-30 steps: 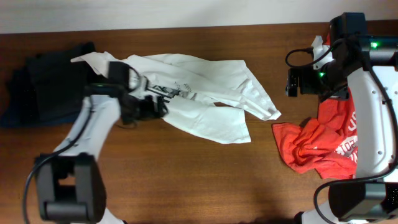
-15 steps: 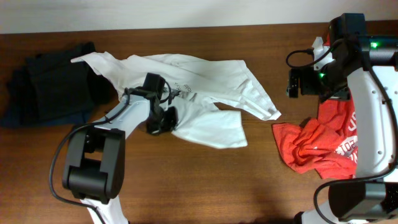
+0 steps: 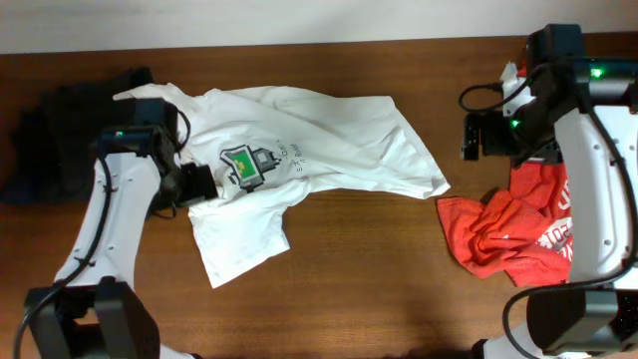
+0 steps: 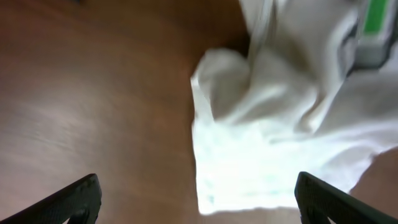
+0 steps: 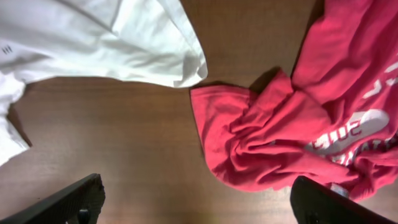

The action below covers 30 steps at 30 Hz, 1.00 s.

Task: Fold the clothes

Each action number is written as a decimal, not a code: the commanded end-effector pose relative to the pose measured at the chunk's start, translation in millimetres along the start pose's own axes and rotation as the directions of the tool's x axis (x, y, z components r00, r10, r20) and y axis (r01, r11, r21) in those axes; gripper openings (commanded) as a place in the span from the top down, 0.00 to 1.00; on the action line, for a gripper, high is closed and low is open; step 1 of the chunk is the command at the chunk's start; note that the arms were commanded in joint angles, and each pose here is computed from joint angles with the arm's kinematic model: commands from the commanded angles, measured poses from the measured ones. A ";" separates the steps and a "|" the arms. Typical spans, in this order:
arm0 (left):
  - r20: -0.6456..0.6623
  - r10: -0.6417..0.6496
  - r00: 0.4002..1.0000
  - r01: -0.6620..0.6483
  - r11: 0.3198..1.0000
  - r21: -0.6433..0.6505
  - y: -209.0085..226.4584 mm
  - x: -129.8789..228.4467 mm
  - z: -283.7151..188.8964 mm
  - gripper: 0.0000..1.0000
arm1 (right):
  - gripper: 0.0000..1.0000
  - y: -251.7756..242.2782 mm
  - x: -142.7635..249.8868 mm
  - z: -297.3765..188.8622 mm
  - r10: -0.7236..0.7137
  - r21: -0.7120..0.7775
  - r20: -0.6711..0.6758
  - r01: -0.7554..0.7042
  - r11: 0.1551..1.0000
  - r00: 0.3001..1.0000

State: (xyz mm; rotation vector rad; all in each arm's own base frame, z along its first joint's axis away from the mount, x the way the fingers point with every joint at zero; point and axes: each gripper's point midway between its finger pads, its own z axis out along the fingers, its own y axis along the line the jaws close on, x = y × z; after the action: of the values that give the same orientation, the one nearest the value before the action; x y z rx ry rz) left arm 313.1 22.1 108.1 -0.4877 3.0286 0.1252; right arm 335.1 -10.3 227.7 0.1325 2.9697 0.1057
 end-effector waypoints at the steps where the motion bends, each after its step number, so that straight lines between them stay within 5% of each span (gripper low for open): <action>1: -0.122 0.004 0.993 -0.003 1.000 0.010 -0.9 33.2 27.1 0.01 | 0.29 -6.9 11.4 29.5 0.020 0.019 -0.068 -0.019 1.000 0.997; 4: -0.194 0.007 0.981 -0.005 1.000 0.010 0.9 57.9 46.3 0.01 | 0.88 -10.3 21.4 68.7 0.058 0.025 -0.112 -0.056 0.998 0.992; 6: -0.214 0.007 0.977 -0.003 1.000 0.020 0.0 67.8 58.0 0.01 | 0.95 -12.5 30.3 96.9 0.101 0.032 -0.133 -0.097 0.995 0.986; 18: -0.113 0.011 0.994 0.015 0.973 0.231 -37.0 61.6 98.2 0.02 | 0.87 -9.7 93.8 206.3 0.108 -0.032 -0.196 -0.116 0.993 0.975; 24: -0.120 0.012 0.993 0.017 0.973 0.232 -37.0 63.9 98.8 0.04 | 0.78 -89.8 101.3 211.6 0.332 0.268 -0.120 -0.292 0.918 0.935; 28: -0.123 0.012 0.992 0.017 0.972 0.233 -37.2 64.6 98.7 0.04 | 0.79 -158.0 116.4 200.1 0.636 0.365 -0.003 -0.591 0.719 0.772; 30: -0.124 0.012 0.992 0.018 0.972 0.234 -37.2 64.9 98.7 0.04 | 0.68 -185.0 123.3 192.3 0.728 0.357 0.033 -0.689 0.631 0.685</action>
State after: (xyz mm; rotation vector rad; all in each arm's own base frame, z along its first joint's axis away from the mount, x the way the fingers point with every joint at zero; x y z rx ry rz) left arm 274.3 -20.8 5.5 -0.4891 3.0859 -0.2461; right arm 251.9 -125.2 -0.3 1.0559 2.9549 -0.2100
